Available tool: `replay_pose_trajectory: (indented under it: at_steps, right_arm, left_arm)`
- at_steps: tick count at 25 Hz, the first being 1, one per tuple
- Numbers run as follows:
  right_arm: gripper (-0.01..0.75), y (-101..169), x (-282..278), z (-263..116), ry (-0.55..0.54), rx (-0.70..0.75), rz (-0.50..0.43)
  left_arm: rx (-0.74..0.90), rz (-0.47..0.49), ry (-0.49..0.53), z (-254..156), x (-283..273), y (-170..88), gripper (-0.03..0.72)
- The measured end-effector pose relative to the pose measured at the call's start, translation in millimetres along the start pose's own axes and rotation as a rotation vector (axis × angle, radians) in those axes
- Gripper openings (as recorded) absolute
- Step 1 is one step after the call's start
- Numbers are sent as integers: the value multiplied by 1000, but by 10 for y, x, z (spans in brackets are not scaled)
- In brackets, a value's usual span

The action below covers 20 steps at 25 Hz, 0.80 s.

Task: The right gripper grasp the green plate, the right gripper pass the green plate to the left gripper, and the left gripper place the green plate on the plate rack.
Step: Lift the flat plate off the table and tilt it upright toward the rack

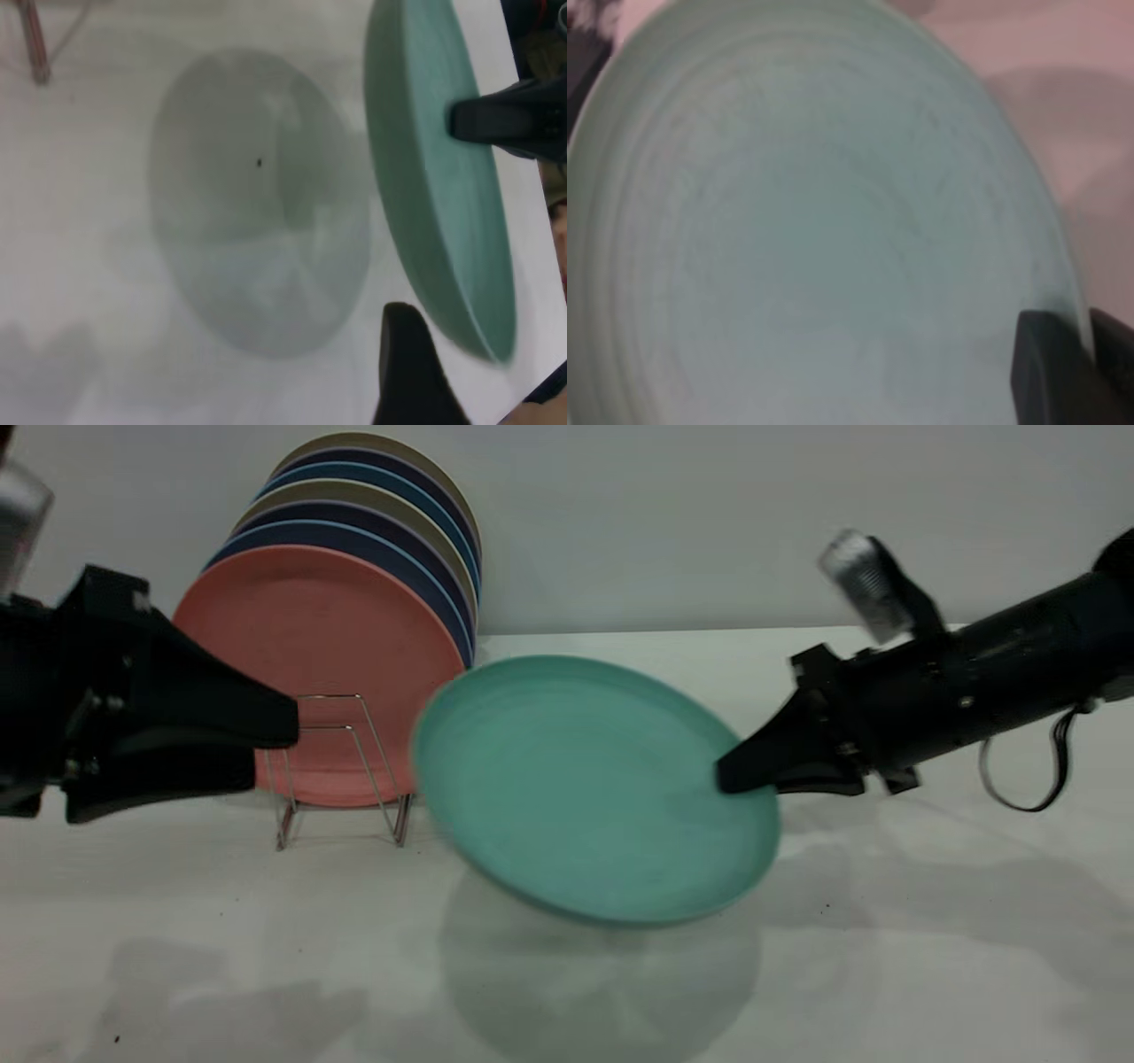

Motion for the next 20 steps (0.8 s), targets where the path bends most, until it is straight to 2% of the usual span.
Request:
replay_pose_trajectory:
  at_steps: [9, 14, 17, 20]
  right_arm:
    - [14, 487, 324, -271, 105, -47, 121]
    - [19, 803, 419, -337, 113, -34, 241]
    - [32, 906, 450, -359, 113, -38, 278]
    - [65, 935, 445, -356, 111, -37, 294]
  left_arm:
    - [-18, 3, -4, 7, 19, 23, 442]
    - [-18, 2, -5, 9, 19, 21, 425]
    - [-18, -4, -6, 11, 19, 11, 360]
    - [-21, 4, -7, 13, 19, 24, 210]
Point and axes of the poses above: a point on each arm's last joint axis where the gripper is mounted, x pointing out along that axis toward the gripper, y along the wrist's bending axis when the last joint is at zero, z = x × y, the point moved 8 cm from there along x, pointing out along that axis toward the gripper, and after that the axes turned 7 degrees about x, right-handed, at the moved point
